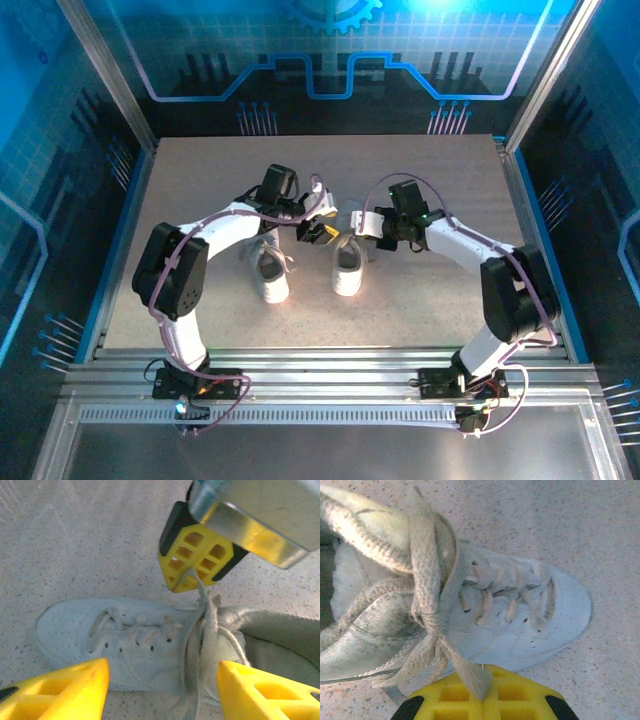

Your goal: Tie the shoes

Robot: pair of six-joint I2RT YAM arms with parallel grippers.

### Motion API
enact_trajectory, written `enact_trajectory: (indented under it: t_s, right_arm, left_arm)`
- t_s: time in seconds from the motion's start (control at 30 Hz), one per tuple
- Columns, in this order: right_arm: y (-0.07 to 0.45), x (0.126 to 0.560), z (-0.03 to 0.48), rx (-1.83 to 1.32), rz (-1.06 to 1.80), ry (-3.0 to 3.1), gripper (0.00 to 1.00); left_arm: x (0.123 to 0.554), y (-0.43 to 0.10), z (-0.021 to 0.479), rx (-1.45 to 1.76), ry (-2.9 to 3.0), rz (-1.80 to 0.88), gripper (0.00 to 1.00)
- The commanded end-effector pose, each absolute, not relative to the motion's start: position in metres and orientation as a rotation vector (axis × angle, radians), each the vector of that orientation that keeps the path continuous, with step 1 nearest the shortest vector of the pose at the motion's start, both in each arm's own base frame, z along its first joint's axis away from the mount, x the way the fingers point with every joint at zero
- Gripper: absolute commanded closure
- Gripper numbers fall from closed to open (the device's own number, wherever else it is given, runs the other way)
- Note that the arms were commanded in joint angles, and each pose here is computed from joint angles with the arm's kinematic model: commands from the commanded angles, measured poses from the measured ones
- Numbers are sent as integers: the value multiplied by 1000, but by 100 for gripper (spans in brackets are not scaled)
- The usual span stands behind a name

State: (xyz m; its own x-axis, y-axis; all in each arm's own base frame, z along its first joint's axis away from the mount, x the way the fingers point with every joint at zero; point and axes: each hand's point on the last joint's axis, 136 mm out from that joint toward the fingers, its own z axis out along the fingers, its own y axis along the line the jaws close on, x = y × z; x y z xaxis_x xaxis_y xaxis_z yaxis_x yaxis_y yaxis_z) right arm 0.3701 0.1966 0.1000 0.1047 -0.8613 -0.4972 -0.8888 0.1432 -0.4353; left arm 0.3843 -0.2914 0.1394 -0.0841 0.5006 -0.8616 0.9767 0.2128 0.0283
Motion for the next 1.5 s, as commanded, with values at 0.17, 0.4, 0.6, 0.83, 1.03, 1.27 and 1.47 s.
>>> enact_trajectory:
  t_s: [0.17, 0.4, 0.6, 0.83, 1.03, 1.27, 1.47]
  right_arm:
    - [196, 373, 120, -1569, 33, 1713, 100]
    - [197, 370, 117, -1530, 64, 1734, 100]
    - [195, 371, 119, -1500, 61, 1745, 100]
    - [185, 371, 123, -1446, 69, 1776, 100]
    - [172, 366, 117, -1434, 70, 1824, 100]
    - [163, 367, 117, -1416, 55, 1853, 100]
    - [153, 360, 103, -1418, 52, 1907, 100]
  left_arm:
    - [424, -296, 160, 1076, 1955, -877, 43]
    - [447, -313, 139, 952, 2146, -902, 48]
    - [455, -332, 114, 932, 2238, -925, 49]
    - [456, -340, 79, 898, 2359, -933, 49]
    - [452, -333, 61, 874, 2428, -902, 49]
    - [451, -330, 55, 862, 2451, -891, 50]
    - [449, -328, 52, 863, 2462, -882, 50]
